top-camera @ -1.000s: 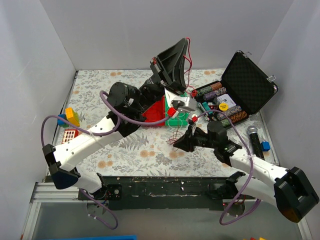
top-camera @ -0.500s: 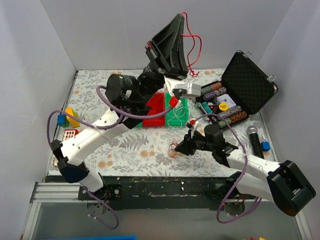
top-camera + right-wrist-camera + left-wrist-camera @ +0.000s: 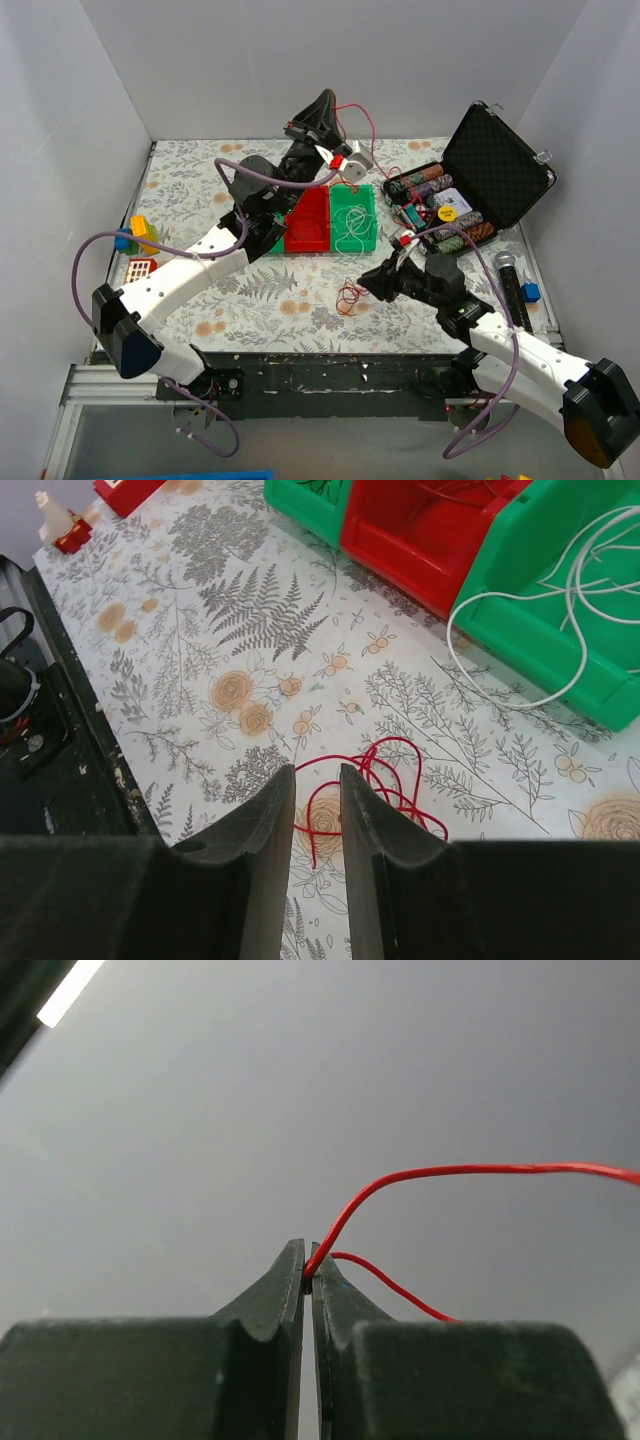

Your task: Untangle the cables

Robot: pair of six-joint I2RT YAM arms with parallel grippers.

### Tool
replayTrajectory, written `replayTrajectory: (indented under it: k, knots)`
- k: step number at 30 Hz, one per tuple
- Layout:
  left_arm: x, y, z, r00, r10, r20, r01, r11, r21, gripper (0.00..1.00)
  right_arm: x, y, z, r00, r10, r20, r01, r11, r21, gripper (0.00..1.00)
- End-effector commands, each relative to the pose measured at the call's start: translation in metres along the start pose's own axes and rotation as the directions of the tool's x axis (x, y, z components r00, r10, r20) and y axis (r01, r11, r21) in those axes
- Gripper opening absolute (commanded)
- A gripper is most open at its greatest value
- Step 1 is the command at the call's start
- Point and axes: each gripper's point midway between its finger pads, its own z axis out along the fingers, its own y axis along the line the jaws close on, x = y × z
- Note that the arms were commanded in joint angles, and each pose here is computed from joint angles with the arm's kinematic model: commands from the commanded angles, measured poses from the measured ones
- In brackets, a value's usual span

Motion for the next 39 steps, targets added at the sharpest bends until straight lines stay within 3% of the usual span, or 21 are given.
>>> replayTrajectory:
  k: [1,6,10,13,26,39]
  knots:
    - [0.042,0.005,-0.029,0.981,-0.166,-0.099,0.163,0.986,-0.038,0.00,-0.002,-0.013,-0.001,0.999,0.011,0.030,-0.013,0.997,0.083,0.32]
    - [0.083,0.003,-0.038,0.923,-0.341,-0.177,0.326,0.939,-0.107,0.00,0.004,-0.017,0.001,1.000,0.029,0.010,-0.030,0.995,0.097,0.30]
    - [0.115,0.011,-0.037,0.835,-0.510,-0.208,0.477,0.858,-0.192,0.00,0.006,-0.017,0.003,0.999,0.038,0.004,-0.038,0.994,0.099,0.29]
    - [0.137,0.012,-0.039,0.788,-0.568,-0.237,0.525,0.822,-0.223,0.00,0.006,-0.018,0.003,0.999,0.039,0.001,-0.039,0.994,0.101,0.29]
    - [0.159,-0.011,-0.055,0.773,-0.588,-0.238,0.560,0.809,-0.178,0.00,0.012,-0.021,-0.001,0.999,0.043,-0.020,-0.040,0.992,0.120,0.28]
    - [0.185,-0.061,-0.079,0.744,-0.579,-0.334,0.587,0.805,-0.086,0.00,0.016,-0.025,-0.004,0.999,0.046,-0.027,-0.042,0.988,0.146,0.27]
